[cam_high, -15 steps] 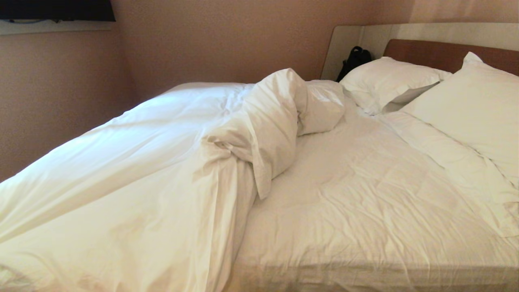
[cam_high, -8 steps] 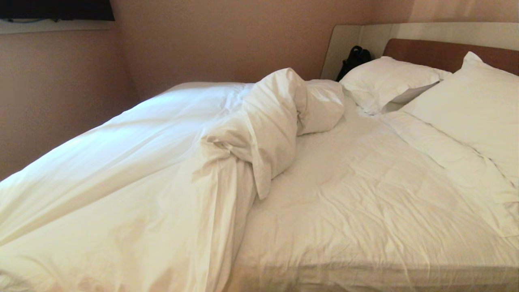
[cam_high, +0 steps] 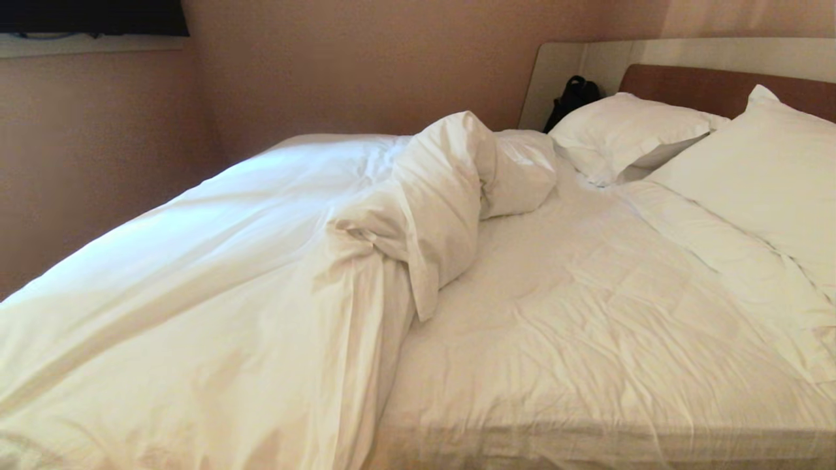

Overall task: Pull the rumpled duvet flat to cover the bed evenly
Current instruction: Flatten the corners of the folded blanket, then hold the folded corner of the quilt

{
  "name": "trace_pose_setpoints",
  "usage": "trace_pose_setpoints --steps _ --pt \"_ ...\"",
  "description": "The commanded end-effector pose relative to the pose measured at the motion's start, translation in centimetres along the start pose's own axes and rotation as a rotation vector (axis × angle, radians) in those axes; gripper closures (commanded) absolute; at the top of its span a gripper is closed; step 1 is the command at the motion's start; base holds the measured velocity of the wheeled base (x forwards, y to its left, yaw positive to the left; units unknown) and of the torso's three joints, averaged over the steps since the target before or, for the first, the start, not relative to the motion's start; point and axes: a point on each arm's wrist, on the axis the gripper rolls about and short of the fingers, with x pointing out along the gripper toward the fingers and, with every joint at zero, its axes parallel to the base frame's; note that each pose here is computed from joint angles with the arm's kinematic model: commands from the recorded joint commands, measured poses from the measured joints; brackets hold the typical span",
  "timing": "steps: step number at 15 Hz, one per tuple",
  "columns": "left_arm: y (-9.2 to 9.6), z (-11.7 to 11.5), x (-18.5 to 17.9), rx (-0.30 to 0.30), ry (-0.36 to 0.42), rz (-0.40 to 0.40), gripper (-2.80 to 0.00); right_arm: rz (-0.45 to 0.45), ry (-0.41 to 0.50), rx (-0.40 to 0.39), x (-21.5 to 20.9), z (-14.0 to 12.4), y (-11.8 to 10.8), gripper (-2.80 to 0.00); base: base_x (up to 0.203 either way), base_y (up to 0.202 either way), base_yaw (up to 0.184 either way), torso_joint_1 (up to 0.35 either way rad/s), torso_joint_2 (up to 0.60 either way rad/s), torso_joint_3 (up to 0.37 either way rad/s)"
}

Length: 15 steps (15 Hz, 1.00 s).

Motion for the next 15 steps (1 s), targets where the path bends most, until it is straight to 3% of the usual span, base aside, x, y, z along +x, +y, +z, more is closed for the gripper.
trace_pose_setpoints --steps 1,4,7,13,14,15 --pt "-0.3 -0.1 0.1 0.008 0.005 -0.022 -2.80 0.000 0.002 0.000 0.0 0.0 0.0 0.00 0.000 0.000 0.000 0.000 0.00 0.000" --pt "-0.4 -0.3 -0.3 0.045 0.008 -0.022 -2.80 0.000 0.002 0.000 0.0 0.0 0.0 0.00 0.000 0.000 0.000 0.000 0.00 0.000" --pt "-1.4 0.6 -1.8 0.062 -0.040 -0.056 -2.80 0.000 0.002 0.000 0.0 0.0 0.0 0.00 0.000 0.000 0.000 0.000 0.00 0.000" --pt "-6.9 3.5 -10.1 0.089 -0.230 -0.254 -2.80 0.000 0.002 0.000 0.0 0.0 0.0 0.00 0.000 0.000 0.000 0.000 0.00 0.000" --pt "-8.4 3.5 -12.1 0.112 -0.257 -0.295 0.00 0.000 0.002 0.000 0.0 0.0 0.0 0.00 0.000 0.000 0.000 0.000 0.00 0.000" --pt "-9.8 3.3 -14.1 0.131 -0.273 -0.332 0.00 0.000 0.002 0.000 0.0 0.0 0.0 0.00 0.000 0.000 0.000 0.000 0.00 0.000"
